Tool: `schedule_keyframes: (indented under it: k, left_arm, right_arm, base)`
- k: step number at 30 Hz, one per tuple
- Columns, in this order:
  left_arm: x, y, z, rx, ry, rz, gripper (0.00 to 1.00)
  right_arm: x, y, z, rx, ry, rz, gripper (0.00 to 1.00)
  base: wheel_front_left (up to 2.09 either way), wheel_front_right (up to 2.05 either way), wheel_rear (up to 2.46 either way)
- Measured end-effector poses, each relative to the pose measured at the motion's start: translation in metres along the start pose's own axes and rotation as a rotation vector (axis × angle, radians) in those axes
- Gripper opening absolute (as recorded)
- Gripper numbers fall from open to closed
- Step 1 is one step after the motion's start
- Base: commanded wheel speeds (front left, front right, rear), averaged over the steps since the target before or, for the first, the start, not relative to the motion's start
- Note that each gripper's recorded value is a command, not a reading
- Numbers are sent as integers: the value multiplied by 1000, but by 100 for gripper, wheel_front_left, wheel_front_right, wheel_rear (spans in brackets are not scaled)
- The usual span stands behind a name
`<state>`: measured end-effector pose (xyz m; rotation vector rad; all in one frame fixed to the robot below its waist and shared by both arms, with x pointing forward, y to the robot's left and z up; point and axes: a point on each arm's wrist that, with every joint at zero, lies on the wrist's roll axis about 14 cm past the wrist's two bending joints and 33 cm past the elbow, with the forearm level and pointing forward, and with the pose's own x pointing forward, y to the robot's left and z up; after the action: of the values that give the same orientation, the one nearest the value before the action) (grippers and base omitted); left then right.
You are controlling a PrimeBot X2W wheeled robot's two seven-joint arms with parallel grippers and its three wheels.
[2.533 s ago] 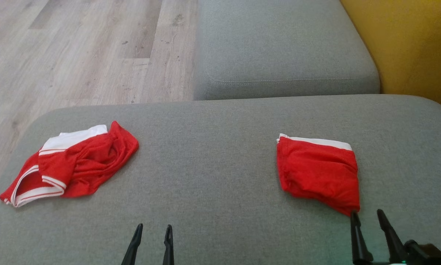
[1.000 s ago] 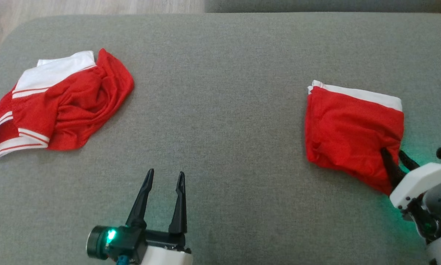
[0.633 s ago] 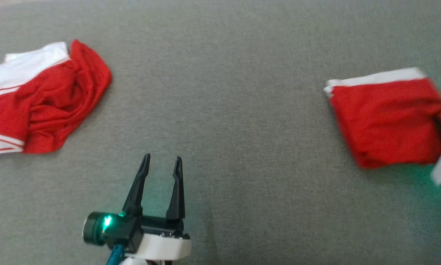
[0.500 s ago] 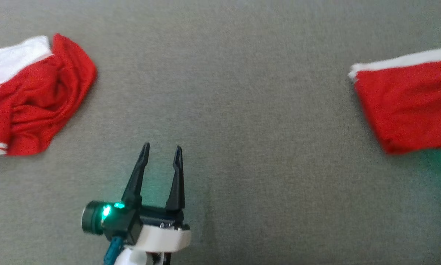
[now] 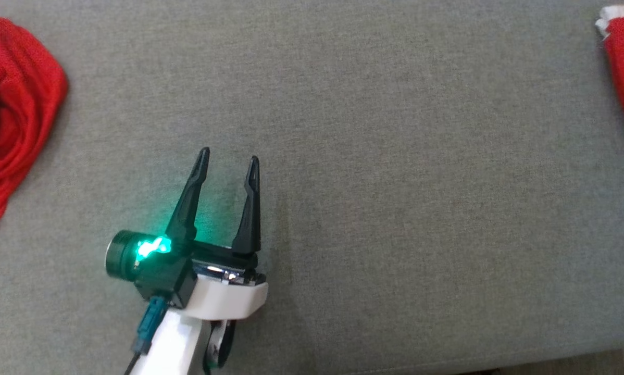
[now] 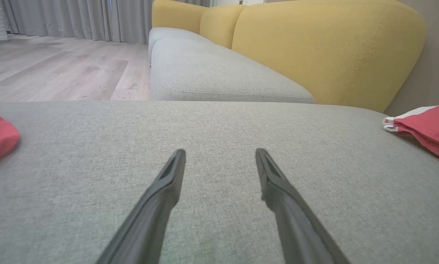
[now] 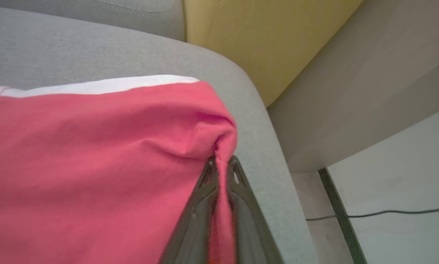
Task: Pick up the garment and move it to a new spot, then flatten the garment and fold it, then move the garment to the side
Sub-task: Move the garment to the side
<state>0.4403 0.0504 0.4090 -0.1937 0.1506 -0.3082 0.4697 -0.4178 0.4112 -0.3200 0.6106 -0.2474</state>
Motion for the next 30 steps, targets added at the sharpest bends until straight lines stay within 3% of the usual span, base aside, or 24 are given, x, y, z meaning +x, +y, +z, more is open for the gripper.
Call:
schedule_keyframes:
  k: [2, 6, 12, 22, 26, 30]
  left_arm:
    - [2, -1, -1, -3, 1, -4, 100]
    - [-1, -3, 4, 6, -7, -12, 100]
    - [-12, -5, 25, 26, -49, -2, 100]
    - [-87, 2, 39, 15, -58, 125, 100]
    - [-111, 1, 52, 33, -105, 148, 100]
    - [-131, 7, 64, 53, -155, 176, 100]
  right_arm:
    - [2, -7, 6, -27, -29, -26, 100]
    - [0, -12, 24, -52, -106, -70, 100]
    - [-13, 37, 30, 32, -177, 19, 100]
    - [-116, 200, 2, 248, -243, 439, 100]
    - [-160, 230, -2, 298, -308, 541, 100]
    - [-190, 237, 9, 340, -420, 576, 100]
  base:
    - [0, 0, 0]
    - [0, 0, 0]
    - [0, 0, 0]
    - [0, 0, 0]
    - [0, 0, 0]
    - [0, 0, 0]
